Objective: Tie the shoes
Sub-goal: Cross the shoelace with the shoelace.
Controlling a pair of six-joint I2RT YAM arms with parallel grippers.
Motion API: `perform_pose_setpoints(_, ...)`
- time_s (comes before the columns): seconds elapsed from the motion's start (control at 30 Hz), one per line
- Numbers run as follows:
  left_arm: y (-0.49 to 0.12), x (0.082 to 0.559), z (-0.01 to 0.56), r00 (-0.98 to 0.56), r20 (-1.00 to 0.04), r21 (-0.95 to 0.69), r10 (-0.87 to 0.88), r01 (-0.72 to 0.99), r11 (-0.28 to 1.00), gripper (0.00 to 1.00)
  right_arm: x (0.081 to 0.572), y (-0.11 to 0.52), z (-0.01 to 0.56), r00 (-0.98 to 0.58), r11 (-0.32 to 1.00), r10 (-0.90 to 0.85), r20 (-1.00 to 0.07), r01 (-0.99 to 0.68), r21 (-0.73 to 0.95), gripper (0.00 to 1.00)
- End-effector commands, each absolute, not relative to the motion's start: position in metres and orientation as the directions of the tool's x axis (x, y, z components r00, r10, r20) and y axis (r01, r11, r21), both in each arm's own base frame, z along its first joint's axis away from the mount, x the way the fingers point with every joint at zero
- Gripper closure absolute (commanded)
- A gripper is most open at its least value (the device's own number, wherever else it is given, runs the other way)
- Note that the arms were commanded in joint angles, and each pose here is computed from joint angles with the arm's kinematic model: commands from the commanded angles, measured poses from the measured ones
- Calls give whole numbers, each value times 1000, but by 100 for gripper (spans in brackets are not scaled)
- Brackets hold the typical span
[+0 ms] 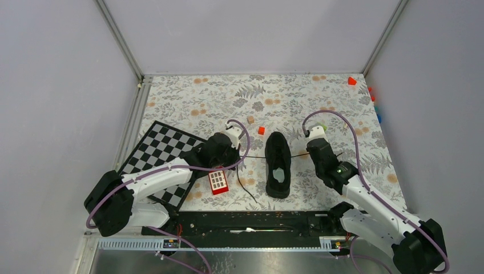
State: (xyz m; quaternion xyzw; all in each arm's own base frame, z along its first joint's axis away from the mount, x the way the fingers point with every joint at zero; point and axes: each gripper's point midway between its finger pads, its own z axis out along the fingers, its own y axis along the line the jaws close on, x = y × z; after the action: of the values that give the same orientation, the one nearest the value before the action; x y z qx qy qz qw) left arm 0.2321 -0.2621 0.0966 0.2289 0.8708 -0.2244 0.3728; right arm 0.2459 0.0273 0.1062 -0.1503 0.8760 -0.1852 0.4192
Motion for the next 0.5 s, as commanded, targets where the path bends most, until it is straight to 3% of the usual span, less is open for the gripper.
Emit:
perform_pose_setpoints(0.0, -262, 239, 106, -606, -770, -221, 200, 548, 807, 100, 244, 14, 118, -599, 878, -401, -693, -37, -477, 100)
perform_pose_setpoints(0.17, -268, 239, 123, -601, -776, -242, 190, 561, 792, 100, 242, 16, 127, -578, 885, -405, -708, -54, -462, 100)
perform_pose_setpoints(0.47, -312, 229, 163, -690, -709, -427, 146, 585, 689, 100, 229, 69, 156, -538, 913, -394, -745, -320, -252, 100)
